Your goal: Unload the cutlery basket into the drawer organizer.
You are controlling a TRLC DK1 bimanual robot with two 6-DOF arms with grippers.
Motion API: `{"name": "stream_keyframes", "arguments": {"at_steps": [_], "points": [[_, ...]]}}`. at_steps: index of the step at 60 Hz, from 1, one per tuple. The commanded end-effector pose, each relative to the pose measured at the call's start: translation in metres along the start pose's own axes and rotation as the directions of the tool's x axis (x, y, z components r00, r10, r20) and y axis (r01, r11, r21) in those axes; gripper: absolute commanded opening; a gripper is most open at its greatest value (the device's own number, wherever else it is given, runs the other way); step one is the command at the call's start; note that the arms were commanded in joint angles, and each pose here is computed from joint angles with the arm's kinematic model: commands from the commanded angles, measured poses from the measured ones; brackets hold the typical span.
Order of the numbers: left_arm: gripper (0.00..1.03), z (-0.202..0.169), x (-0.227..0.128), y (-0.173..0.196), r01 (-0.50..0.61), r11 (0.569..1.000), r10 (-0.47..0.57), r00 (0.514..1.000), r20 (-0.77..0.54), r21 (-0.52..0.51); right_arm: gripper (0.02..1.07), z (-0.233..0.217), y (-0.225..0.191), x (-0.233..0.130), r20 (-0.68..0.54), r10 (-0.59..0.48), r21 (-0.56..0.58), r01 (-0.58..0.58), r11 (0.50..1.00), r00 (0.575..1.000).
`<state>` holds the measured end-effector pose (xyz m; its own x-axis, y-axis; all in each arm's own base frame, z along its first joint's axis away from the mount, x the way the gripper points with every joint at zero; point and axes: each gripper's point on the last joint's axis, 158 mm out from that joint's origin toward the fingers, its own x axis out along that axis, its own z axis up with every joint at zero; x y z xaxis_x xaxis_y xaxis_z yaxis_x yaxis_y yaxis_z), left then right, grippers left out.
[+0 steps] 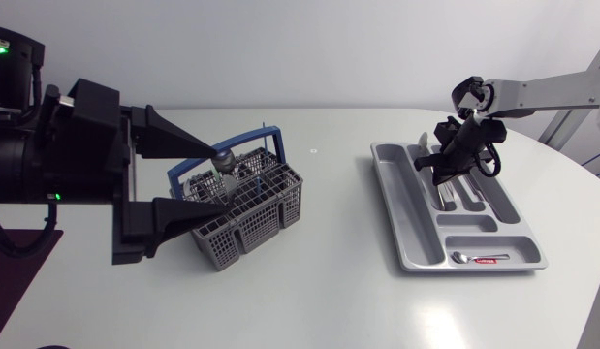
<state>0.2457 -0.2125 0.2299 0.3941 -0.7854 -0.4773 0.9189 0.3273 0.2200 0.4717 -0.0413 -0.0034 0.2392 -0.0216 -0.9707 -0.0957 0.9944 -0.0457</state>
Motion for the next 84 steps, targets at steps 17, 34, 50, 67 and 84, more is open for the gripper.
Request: {"name": "stream_keyframes", "arguments": {"at_steps": [17,34,50,67,84], "points": [[0.99,-0.001,-0.002,-0.002,-0.004,1.000,0.004,1.000,0.001,-0.017,0.08,-0.003,-0.006,0.018,-0.015,-0.077,0.034,0.077,0.996,0.997],[0.99,0.000,-0.002,-0.001,-0.011,1.000,0.011,1.000,0.000,-0.014,0.64,-0.004,0.014,0.004,0.026,-0.182,-0.046,0.183,0.982,0.983],[0.99,0.000,-0.003,-0.001,-0.012,1.000,0.012,1.000,0.002,-0.014,1.01,0.014,0.025,-0.061,0.214,-0.259,-0.077,0.281,0.957,0.942],[0.99,0.000,-0.003,-0.002,-0.016,1.000,0.016,1.000,0.001,-0.017,1.01,0.023,0.044,-0.112,0.384,-0.197,-0.117,0.259,0.959,0.902],[0.99,-0.027,0.008,0.009,-0.094,0.996,0.094,0.995,-0.042,0.007,1.01,0.000,0.145,-0.181,0.564,0.172,-0.385,0.073,0.920,0.807]]}}
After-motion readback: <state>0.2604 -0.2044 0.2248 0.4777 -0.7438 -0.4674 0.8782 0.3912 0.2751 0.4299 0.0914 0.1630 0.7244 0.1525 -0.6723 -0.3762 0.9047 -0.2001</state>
